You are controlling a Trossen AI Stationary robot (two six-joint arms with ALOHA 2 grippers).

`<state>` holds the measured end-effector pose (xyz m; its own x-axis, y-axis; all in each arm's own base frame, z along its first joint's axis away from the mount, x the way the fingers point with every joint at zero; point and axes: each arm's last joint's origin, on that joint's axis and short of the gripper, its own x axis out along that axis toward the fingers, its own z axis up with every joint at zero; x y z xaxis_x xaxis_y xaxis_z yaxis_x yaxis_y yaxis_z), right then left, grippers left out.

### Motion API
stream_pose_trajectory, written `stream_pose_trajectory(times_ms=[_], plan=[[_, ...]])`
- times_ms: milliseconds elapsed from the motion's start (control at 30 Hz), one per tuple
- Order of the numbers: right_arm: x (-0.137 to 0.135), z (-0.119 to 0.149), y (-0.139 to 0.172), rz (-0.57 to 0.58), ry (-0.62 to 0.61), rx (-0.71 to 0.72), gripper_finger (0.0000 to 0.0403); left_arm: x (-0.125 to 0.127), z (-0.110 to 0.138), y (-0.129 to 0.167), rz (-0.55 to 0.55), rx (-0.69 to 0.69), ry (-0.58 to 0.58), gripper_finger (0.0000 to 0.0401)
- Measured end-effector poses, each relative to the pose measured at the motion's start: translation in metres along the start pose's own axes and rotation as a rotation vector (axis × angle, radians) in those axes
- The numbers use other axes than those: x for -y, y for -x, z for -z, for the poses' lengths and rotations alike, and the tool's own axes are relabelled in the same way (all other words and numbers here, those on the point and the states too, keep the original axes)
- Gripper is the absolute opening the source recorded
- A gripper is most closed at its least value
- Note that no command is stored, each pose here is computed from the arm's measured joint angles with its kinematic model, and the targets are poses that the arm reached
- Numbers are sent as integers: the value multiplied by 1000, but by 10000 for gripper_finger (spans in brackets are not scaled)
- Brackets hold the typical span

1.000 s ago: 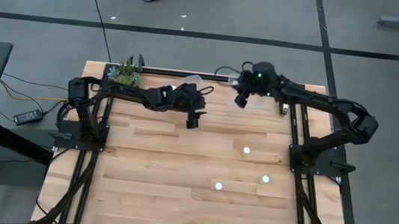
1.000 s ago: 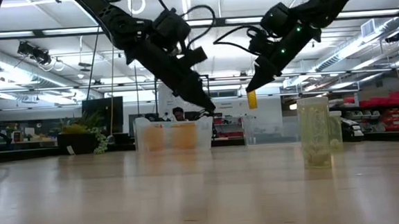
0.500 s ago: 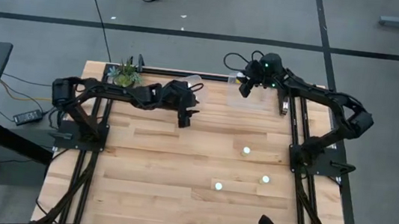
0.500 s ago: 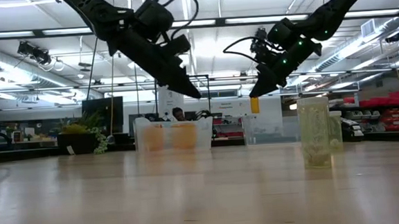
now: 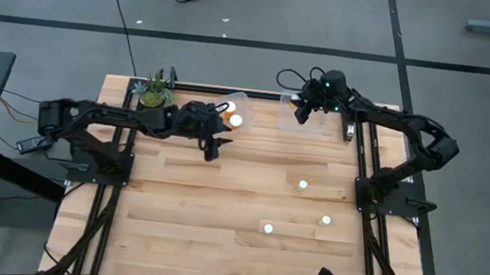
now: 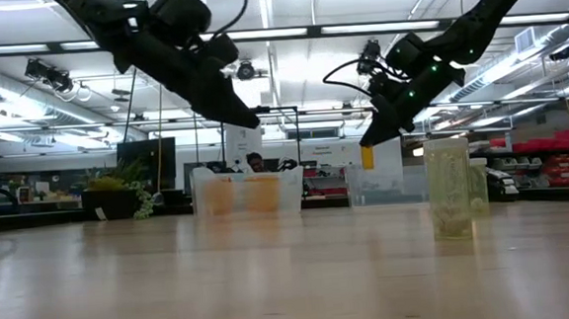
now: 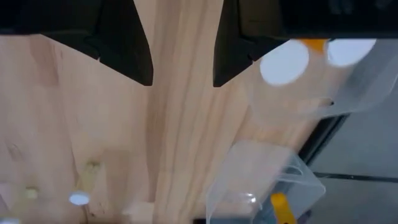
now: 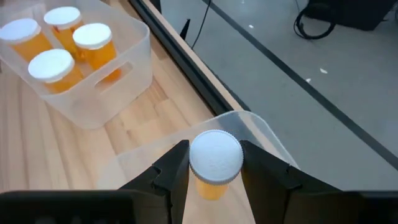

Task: Pick and place medicine bottles into bin by pill shape (circle, oval)
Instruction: Put the orange tablet bottle into the right transparent bin

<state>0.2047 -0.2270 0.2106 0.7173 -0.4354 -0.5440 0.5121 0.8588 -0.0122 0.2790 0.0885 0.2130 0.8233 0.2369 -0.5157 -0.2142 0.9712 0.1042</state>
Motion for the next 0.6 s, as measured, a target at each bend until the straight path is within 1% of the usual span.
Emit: stream_pose_trajectory(times_ms=[133, 167, 333, 367, 600], plan=[[-1, 8, -2, 5, -10, 18, 143, 1, 8, 12, 3, 1, 23, 175], [-1, 9, -2, 10, -12, 21, 143, 1, 8, 15, 1, 20, 24, 174], [-1, 8, -2, 15, -24, 33, 143, 3, 16, 32, 1, 46, 47, 174], [-1, 8, -2, 16, -25, 37, 143, 3, 16, 35, 0, 71, 51, 174], [-5, 6, -3, 24, -13, 44, 143, 6, 33, 51, 0, 91, 90, 174]])
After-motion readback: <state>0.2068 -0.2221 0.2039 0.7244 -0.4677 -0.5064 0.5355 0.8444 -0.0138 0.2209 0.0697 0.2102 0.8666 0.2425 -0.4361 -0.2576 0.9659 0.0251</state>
